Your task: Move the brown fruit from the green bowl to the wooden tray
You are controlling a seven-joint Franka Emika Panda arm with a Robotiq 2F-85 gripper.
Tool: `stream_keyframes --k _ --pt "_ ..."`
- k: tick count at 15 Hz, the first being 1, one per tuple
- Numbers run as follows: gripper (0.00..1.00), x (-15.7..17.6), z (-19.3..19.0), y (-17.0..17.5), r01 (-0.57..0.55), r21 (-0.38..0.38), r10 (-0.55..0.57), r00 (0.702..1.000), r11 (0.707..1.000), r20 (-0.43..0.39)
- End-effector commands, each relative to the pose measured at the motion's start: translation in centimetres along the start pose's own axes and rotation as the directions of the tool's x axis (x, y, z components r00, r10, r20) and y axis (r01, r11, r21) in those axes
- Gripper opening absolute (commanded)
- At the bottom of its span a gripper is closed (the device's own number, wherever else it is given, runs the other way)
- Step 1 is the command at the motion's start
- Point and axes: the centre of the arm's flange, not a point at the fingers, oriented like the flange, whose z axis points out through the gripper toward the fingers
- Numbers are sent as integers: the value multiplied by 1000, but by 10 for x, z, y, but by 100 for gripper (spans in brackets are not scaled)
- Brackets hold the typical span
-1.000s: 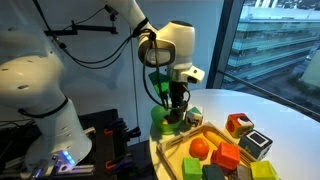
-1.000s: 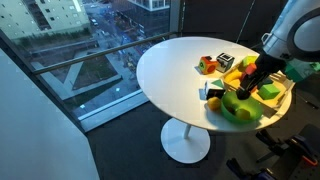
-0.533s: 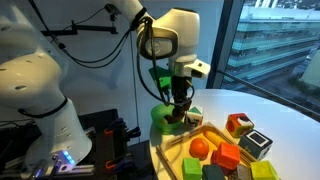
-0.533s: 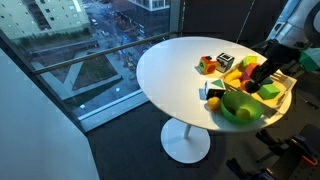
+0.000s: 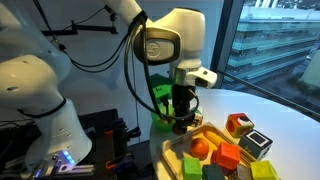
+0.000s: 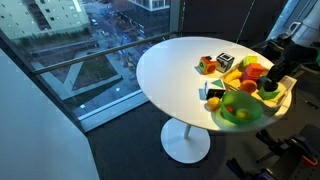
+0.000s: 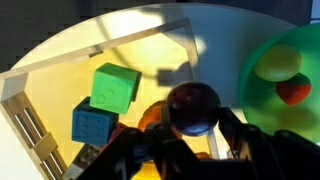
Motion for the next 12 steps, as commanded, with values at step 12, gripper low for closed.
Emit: stream_keyframes --k 12 --pt "28 -49 55 37 -17 -62 14 999 998 -38"
